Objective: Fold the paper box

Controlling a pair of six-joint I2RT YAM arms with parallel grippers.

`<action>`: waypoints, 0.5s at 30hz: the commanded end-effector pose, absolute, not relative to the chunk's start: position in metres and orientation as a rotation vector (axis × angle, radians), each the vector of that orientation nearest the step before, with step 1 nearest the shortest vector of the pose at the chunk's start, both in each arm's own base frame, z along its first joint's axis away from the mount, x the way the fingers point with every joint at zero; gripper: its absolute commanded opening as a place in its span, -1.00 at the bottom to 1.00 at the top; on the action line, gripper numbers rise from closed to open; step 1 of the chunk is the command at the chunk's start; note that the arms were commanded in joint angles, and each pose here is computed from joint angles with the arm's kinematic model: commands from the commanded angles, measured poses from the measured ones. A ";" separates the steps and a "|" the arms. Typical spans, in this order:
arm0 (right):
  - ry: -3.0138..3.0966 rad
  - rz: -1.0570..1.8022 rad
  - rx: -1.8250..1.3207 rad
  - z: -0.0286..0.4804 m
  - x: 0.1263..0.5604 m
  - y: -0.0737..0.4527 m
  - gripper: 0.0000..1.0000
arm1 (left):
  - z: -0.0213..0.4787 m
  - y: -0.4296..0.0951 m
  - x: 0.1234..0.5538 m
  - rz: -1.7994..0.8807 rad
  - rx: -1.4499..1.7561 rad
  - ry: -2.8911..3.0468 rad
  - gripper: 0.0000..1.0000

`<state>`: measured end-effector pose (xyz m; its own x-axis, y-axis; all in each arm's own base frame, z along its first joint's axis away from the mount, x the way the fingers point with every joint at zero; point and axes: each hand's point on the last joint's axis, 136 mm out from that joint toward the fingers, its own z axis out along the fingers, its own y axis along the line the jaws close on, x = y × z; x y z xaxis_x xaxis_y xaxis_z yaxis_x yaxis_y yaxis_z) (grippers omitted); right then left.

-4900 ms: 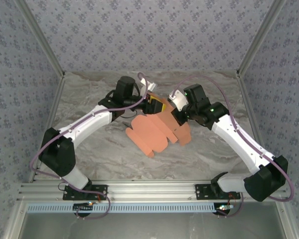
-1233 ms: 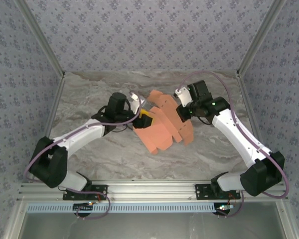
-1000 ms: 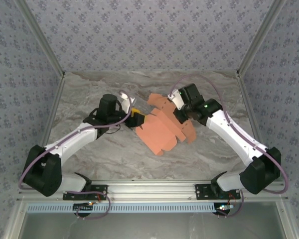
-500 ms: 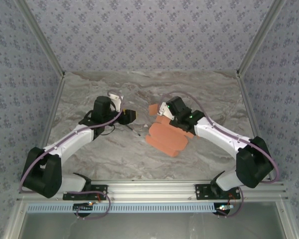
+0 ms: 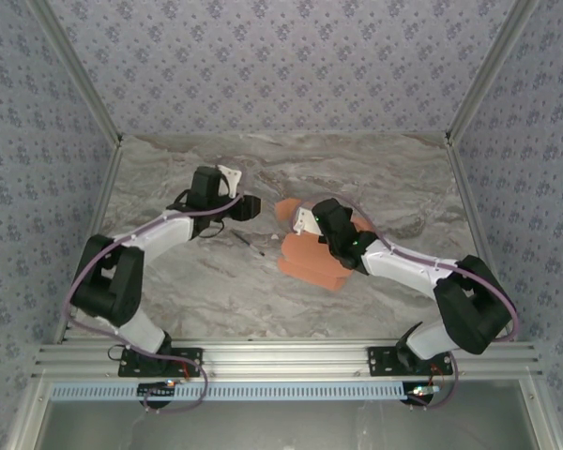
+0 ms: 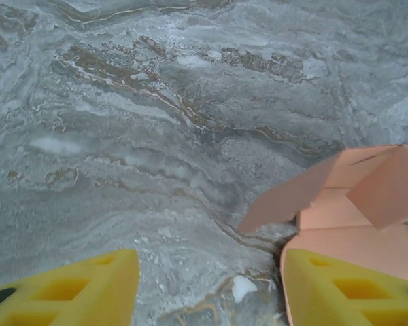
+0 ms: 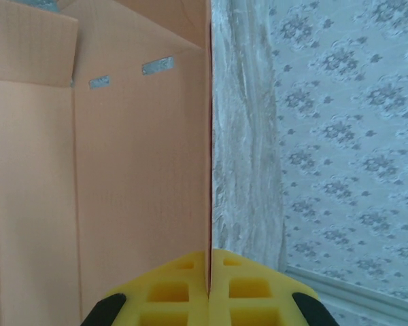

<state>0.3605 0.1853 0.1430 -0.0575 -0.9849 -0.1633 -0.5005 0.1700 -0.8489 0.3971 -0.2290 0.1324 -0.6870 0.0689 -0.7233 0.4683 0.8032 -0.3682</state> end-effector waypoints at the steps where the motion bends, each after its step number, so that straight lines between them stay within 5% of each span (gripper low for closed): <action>1: 1.577 -0.845 -1.397 0.159 0.368 0.186 -1.00 | 0.129 -0.233 0.413 -0.659 0.478 2.255 0.11; 15: 1.490 -0.871 -1.435 0.141 0.383 0.182 -0.96 | 0.083 -0.264 0.441 -0.715 0.711 2.360 -0.04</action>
